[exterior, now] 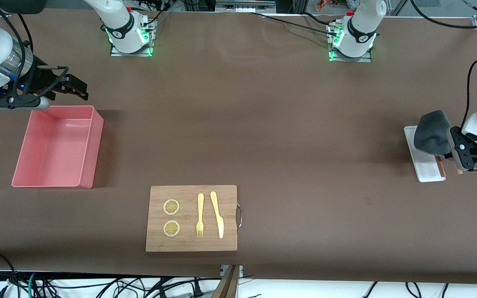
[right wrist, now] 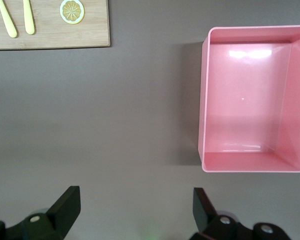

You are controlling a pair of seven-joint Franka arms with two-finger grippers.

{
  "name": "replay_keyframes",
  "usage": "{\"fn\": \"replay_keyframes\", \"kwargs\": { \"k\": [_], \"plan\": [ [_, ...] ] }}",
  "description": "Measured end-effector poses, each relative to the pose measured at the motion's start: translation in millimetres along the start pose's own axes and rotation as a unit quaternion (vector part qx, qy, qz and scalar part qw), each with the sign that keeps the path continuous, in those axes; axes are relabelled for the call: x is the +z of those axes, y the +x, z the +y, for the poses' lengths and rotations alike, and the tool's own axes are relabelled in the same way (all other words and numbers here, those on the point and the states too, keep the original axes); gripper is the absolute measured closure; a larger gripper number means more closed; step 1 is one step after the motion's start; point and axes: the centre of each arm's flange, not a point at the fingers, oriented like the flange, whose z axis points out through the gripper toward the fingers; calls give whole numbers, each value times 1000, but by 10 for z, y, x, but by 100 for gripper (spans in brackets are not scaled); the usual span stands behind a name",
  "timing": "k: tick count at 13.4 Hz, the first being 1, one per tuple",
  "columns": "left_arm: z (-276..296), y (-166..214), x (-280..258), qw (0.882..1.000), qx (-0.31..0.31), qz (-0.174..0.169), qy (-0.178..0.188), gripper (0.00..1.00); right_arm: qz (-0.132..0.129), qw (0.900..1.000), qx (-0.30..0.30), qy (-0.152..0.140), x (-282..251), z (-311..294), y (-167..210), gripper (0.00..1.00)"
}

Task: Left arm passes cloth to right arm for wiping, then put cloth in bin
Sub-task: 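Carry the cloth with the left gripper toward the table middle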

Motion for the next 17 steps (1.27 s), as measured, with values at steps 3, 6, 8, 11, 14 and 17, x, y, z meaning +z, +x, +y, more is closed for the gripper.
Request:
{"fn": "replay_keyframes", "kwargs": {
  "k": [3, 6, 8, 11, 14, 17],
  "plan": [
    [246, 951, -822, 999, -33, 22, -33, 98, 1, 1000, 0, 0, -2, -2, 2, 0],
    [736, 2324, -1384, 987, -72, 120, -79, 98, 1, 1000, -2, 0, 0, -21, 1, 0],
    [993, 2966, -1522, 965, -80, 213, -131, 98, -16, 1000, -19, -1, 161, -158, 58, 0],
    [1175, 3629, -1659, 919, -78, 339, -187, 98, -86, 993, -83, -13, 812, -932, 186, 0],
    [1191, 3998, -1764, 827, -100, 475, -282, 98, -82, 976, -201, -11, 512, -1596, -38, 0],
    [1110, 4004, -1734, 801, -97, 510, -298, 98, -74, 928, -365, 17, 179, -1799, -308, 0]
  ]
}}
